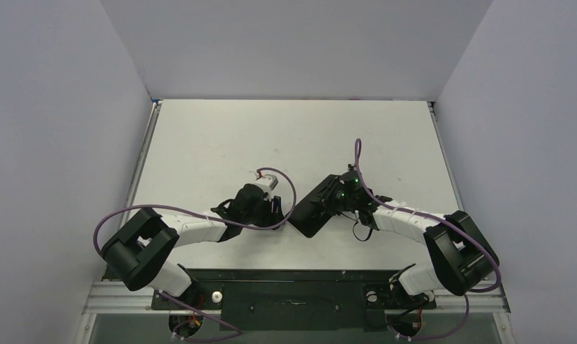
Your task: Sort the hair-cutting tools
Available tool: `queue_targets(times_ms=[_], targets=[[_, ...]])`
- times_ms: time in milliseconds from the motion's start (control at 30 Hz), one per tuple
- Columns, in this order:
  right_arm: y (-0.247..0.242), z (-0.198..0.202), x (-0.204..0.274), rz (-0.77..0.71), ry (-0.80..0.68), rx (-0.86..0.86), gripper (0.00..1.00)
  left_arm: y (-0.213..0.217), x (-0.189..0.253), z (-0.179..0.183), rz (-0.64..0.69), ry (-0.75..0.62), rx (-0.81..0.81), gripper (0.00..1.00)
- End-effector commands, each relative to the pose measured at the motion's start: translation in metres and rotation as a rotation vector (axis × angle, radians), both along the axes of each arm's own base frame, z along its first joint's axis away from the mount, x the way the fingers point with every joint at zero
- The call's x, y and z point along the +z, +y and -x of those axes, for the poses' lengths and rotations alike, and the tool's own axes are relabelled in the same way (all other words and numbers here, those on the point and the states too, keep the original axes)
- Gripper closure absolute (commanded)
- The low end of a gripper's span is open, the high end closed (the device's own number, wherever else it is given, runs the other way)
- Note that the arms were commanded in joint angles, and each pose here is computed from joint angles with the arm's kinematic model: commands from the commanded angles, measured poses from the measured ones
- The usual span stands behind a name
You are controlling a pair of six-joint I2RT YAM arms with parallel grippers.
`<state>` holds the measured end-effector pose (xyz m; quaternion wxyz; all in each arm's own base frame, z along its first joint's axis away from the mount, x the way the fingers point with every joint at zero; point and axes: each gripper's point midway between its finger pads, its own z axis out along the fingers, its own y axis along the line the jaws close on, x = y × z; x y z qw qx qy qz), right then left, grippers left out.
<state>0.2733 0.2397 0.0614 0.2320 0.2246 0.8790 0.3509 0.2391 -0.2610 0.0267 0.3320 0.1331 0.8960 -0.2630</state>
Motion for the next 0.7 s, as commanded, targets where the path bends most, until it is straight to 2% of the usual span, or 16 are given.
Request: queue_targets(times_ms=[0, 367, 667], targets=[[0.009, -0.014, 0.023, -0.026, -0.059, 0.015, 0.73, -0.005, 0.007, -0.011, -0.015, -0.033, -0.007, 0.51], [0.007, -0.014, 0.019, -0.013, -0.050, 0.023, 0.74, -0.020, 0.004, -0.008, -0.015, -0.023, -0.057, 0.60], [0.005, -0.013, 0.018, -0.013, -0.048, 0.022, 0.75, -0.028, 0.000, -0.004, -0.029, -0.018, -0.088, 0.72]])
